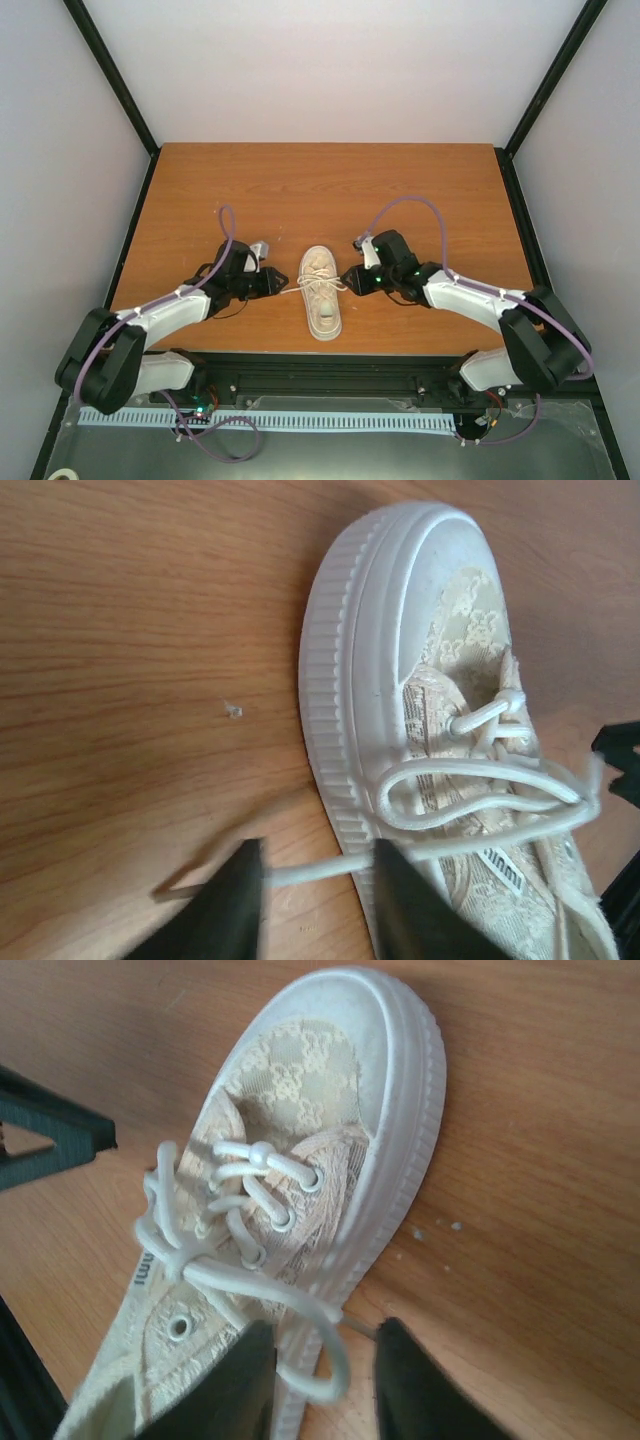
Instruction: Tie the shoes
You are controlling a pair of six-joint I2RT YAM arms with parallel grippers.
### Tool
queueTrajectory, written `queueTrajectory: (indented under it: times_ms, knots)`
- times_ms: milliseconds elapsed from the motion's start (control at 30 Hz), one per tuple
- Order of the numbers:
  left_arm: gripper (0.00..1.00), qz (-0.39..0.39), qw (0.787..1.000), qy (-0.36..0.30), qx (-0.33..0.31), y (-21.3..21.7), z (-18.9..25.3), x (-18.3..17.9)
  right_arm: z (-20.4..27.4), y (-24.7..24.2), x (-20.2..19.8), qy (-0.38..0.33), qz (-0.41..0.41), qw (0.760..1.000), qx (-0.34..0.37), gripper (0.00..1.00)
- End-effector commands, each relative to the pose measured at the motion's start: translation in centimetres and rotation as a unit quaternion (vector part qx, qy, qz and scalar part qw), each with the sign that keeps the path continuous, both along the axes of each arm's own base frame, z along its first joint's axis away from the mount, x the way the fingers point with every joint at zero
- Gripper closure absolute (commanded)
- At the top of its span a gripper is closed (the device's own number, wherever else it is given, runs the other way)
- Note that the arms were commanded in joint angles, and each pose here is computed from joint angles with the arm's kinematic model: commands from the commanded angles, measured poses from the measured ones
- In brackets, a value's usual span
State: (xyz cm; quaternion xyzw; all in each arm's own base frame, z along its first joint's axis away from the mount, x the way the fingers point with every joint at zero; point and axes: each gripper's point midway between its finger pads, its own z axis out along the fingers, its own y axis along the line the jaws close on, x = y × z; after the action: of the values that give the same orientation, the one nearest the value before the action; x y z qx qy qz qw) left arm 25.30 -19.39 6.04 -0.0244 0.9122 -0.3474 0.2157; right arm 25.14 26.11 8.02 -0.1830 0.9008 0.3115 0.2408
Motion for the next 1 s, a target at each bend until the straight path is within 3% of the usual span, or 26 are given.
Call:
queueTrajectory:
  times_ms: [0,33,67,100,167,400,533,633,767,833,967]
  knots:
    - [0.25,0.003,0.998,-0.055,0.017,1.2,3.1,0.8,2.0,-1.4,0.2,-0.030,-0.004,0.999,-0.011,0.53]
    - [0.08,0.000,0.997,-0.071,0.017,1.3,4.2,0.9,2.5,-1.6,0.3,-0.036,-0.005,0.999,-0.014,0.40]
    - [0.01,-0.003,0.996,-0.086,0.020,1.3,5.2,1.1,2.9,-1.8,0.3,-0.041,-0.007,0.999,-0.020,0.31]
    - [0.00,-0.007,0.995,-0.099,0.024,1.4,6.2,1.2,3.5,-1.9,0.4,-0.048,-0.009,0.999,-0.022,0.24]
    - [0.00,-0.015,0.992,-0.120,0.033,1.3,8.2,1.8,4.9,-2.0,0.8,-0.064,-0.010,0.998,-0.021,0.02]
    - [0.00,-0.029,0.992,-0.116,0.030,-1.0,9.7,6.1,8.4,-2.2,4.7,-0.116,-0.042,0.992,-0.036,0.00]
    - [0.00,0.016,0.991,-0.134,0.013,0.9,10.2,10.7,9.5,-6.8,8.9,-0.136,-0.116,0.983,-0.039,0.00]
    - [0.00,0.100,0.985,-0.139,-0.003,6.9,10.0,13.7,10.2,-12.8,11.2,-0.143,-0.191,0.971,-0.019,0.00]
    - [0.00,0.238,0.962,-0.137,-0.003,17.4,8.5,14.3,10.4,-21.9,12.3,-0.167,-0.309,0.936,-0.014,0.00]
    - [0.00,0.322,0.937,-0.138,0.008,23.4,7.9,13.3,10.4,-25.8,11.9,-0.185,-0.371,0.910,-0.020,0.00]
    - [0.00,0.429,0.881,-0.159,0.123,29.5,7.0,10.6,9.4,-31.3,10.1,-0.234,-0.478,0.844,-0.066,0.00]
